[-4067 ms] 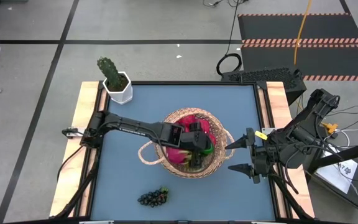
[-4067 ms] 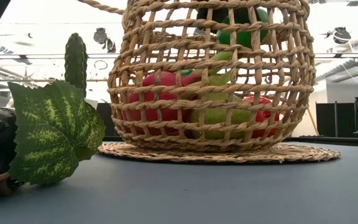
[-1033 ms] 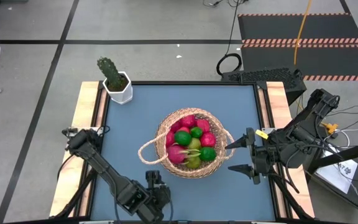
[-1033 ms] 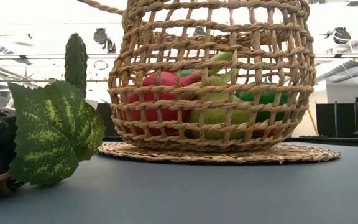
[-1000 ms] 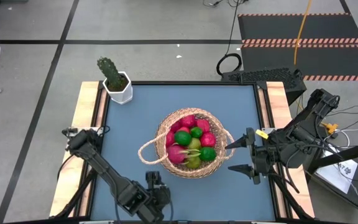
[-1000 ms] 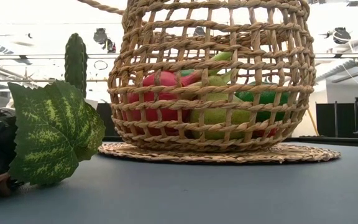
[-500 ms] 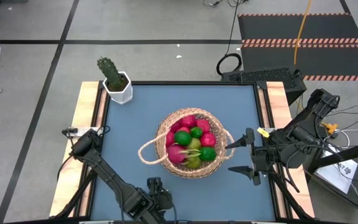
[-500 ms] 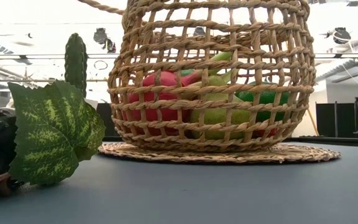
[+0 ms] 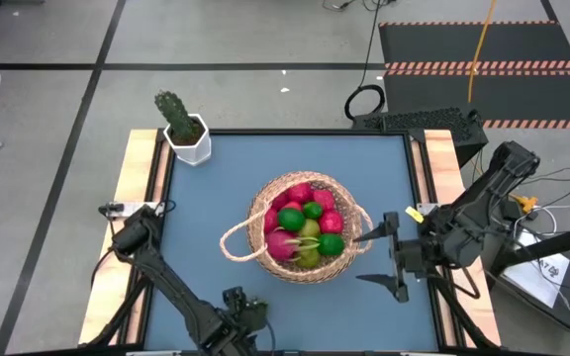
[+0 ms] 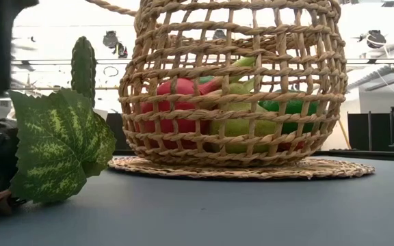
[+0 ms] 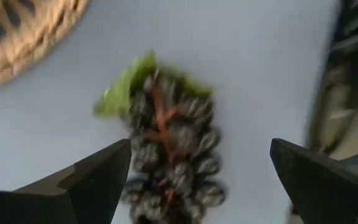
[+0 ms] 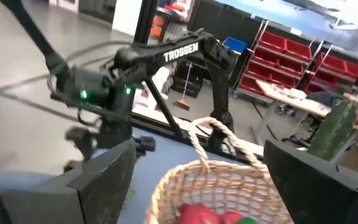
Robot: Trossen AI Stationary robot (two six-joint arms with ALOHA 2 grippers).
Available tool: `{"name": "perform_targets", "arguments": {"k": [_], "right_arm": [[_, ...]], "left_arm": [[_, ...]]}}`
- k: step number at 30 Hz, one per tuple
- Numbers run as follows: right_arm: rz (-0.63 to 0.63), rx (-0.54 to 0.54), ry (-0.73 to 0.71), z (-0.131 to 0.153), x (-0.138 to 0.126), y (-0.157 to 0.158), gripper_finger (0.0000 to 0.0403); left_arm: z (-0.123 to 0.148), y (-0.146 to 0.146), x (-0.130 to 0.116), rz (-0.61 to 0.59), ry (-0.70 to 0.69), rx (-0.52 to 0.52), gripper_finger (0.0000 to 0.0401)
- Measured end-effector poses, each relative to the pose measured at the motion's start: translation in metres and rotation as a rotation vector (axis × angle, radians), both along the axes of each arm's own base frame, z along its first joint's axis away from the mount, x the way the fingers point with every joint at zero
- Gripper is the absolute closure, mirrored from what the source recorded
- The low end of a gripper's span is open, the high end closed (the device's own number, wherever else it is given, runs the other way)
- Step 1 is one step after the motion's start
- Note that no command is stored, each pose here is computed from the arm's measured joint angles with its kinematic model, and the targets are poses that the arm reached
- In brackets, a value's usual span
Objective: Build produce basket
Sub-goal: Put the black grapes into the brown basket
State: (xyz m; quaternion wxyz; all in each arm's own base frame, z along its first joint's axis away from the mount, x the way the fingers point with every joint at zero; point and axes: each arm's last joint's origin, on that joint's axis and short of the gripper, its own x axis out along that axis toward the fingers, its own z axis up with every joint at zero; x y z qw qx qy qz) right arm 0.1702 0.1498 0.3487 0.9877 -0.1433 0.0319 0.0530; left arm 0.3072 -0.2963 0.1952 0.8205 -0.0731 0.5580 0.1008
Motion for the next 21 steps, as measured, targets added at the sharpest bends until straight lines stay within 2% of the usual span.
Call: {"name": "perform_targets", "arguments": {"k": [4, 11, 15, 21], "right_arm": [[-0.003, 0.058, -0.010, -0.014, 0.007, 0.007, 0.0055], [0.009, 0.054, -0.045, -0.034, 0.031, 0.036, 0.0055], [0.031, 0.064, -0.031, -0.058, 0.044, 0.059, 0.0055], [0.037, 0.158, 0.021, -0.103, 0.060, 0.089, 0.0055]], "left_arm": [[-0.016, -0.002, -0.010, 0.029, 0.016, 0.004, 0.0016], [-0.030, -0.004, -0.022, 0.053, -0.007, 0.055, 0.0016], [-0.037, 0.001, -0.024, 0.078, -0.025, 0.094, 0.0016], [-0.047, 0.013, -0.022, 0.129, -0.002, 0.117, 0.0016]]}}
